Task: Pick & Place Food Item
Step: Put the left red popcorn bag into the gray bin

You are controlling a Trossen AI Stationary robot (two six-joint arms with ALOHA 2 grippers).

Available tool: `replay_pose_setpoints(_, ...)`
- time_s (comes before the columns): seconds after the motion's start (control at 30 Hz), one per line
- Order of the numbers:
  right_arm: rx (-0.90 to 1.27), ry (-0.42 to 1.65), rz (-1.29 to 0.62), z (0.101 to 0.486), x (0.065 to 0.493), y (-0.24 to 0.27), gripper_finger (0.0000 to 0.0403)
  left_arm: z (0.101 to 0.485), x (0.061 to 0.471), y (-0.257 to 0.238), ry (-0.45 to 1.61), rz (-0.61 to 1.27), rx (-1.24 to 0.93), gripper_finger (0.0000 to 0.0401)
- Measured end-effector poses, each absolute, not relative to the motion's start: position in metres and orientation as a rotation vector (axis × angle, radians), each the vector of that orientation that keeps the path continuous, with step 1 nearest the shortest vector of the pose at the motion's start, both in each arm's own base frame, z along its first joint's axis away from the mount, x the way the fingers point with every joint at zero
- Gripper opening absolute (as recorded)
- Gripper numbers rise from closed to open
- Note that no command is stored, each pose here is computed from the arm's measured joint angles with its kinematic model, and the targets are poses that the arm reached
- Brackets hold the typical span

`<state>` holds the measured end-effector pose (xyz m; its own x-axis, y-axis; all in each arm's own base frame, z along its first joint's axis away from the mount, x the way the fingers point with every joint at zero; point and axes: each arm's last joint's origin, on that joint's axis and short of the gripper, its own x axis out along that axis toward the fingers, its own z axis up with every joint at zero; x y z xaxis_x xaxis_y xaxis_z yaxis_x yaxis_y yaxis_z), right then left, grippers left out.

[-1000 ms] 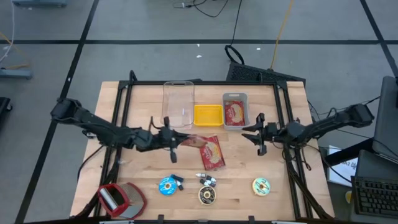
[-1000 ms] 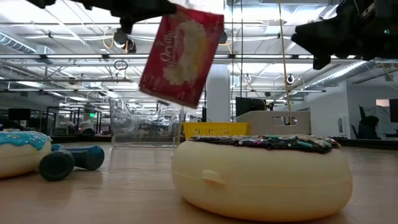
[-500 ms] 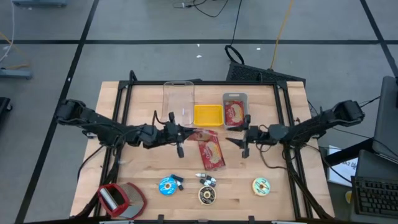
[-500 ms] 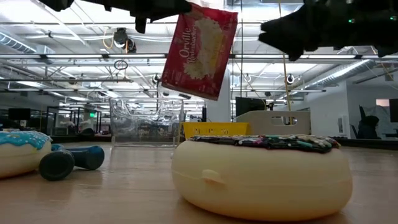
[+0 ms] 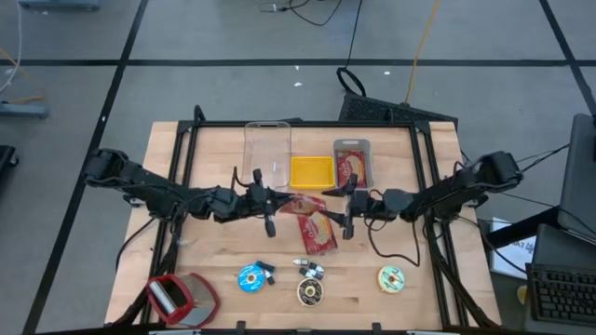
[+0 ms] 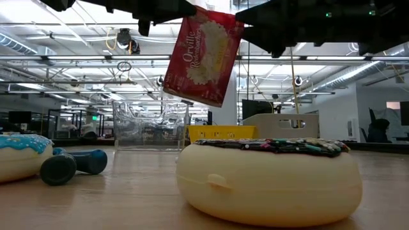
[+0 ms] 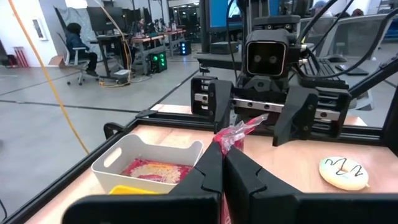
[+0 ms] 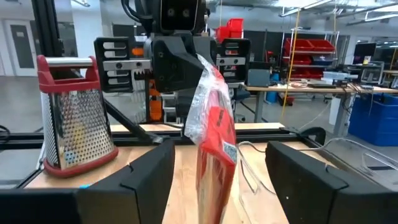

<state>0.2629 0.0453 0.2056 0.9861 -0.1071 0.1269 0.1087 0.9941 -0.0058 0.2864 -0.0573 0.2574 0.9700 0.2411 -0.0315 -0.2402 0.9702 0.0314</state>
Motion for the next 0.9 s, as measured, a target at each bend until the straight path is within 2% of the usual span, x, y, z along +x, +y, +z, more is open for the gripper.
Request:
replay_pose_setpoints(0.2, -0.036, -0.131, -0.114, 0.2024, 0.2665, 0.0457, 0.0218, 0.2569, 0.2864, -0.0573, 0.039, 0.243, 0.031, 0.0)
replay_pose_setpoints(0.37, -0.039, -0.127, -0.114, 0.2015, 0.2669, 0.0456, 0.0186, 0.2563, 0.2864, -0.0573, 0.045, 0.243, 0.034, 0.0)
replay_pose_setpoints(0.57, -0.042, -0.125, -0.114, 0.2013, 0.267, 0.0456, 0.0119, 0.2562, 0.2864, -0.0573, 0.046, 0.243, 0.03, 0.0)
replay_pose_setpoints(0.8, -0.062, -0.109, -0.118, 0.1998, 0.2676, 0.0428, 0.0014, 0.2554, 0.2865, -0.0577, 0.053, 0.222, 0.03, 0.0)
replay_pose_setpoints(0.9, -0.063, -0.112, -0.102, 0.2001, 0.2677, 0.0433, 0.0008, 0.2557, 0.2865, -0.0583, 0.051, 0.198, 0.027, 0.0)
